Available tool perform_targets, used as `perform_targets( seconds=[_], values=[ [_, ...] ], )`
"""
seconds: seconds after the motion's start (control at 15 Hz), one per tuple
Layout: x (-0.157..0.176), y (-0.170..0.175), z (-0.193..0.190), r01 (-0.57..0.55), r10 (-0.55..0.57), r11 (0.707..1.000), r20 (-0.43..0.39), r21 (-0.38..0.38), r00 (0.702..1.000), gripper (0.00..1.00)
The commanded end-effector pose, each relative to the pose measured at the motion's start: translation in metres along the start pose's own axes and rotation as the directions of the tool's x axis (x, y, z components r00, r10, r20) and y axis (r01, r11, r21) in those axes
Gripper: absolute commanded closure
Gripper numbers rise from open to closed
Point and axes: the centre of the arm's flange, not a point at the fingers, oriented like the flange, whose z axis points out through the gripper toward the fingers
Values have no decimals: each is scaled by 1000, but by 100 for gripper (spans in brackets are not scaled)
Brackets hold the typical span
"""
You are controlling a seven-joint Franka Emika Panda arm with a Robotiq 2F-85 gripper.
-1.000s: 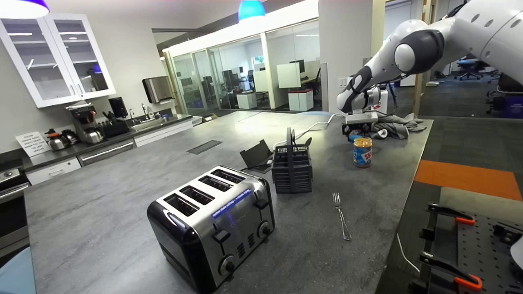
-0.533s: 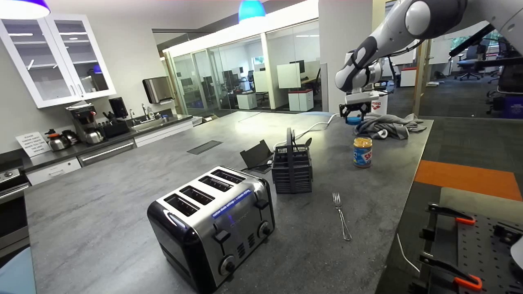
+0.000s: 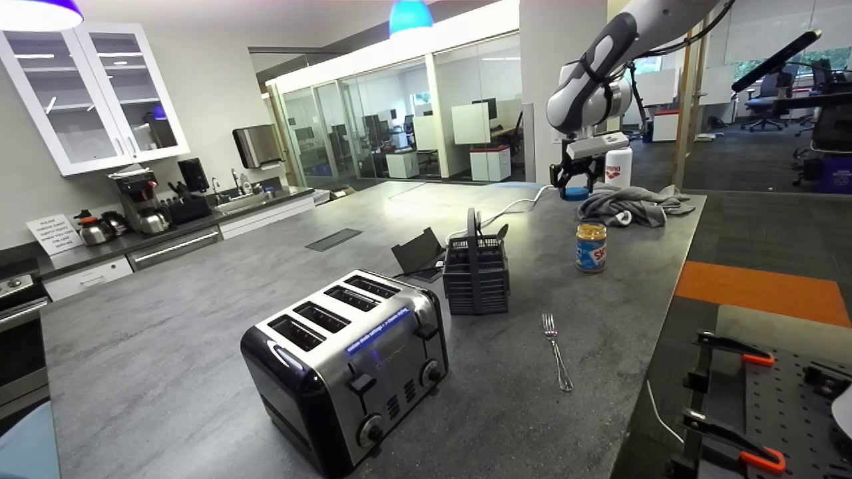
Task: Pick up the lid and close it on the jar
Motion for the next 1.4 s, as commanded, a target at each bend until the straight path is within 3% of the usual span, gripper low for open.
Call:
perform_targets(
  seconds=[0.0,0.07,0.13,0.2,0.47,0.53,0.93,1.33],
  values=[
    [-72,4,-21,108,-108,994,18,-14,994,46],
    [-77,7,-19,111,-111,993,22,-24,994,46],
    [-39,-4,-5,76,-75,997,38,-18,996,46],
    [-45,-2,-6,77,-77,997,44,-18,996,21],
    [-42,-3,-4,78,-77,997,43,-20,996,21],
    [-42,-3,-3,77,-76,997,44,-21,996,46],
    [-79,-5,0,102,-102,995,33,10,994,46],
    [-106,2,14,116,-115,989,-12,89,993,46]
  ],
)
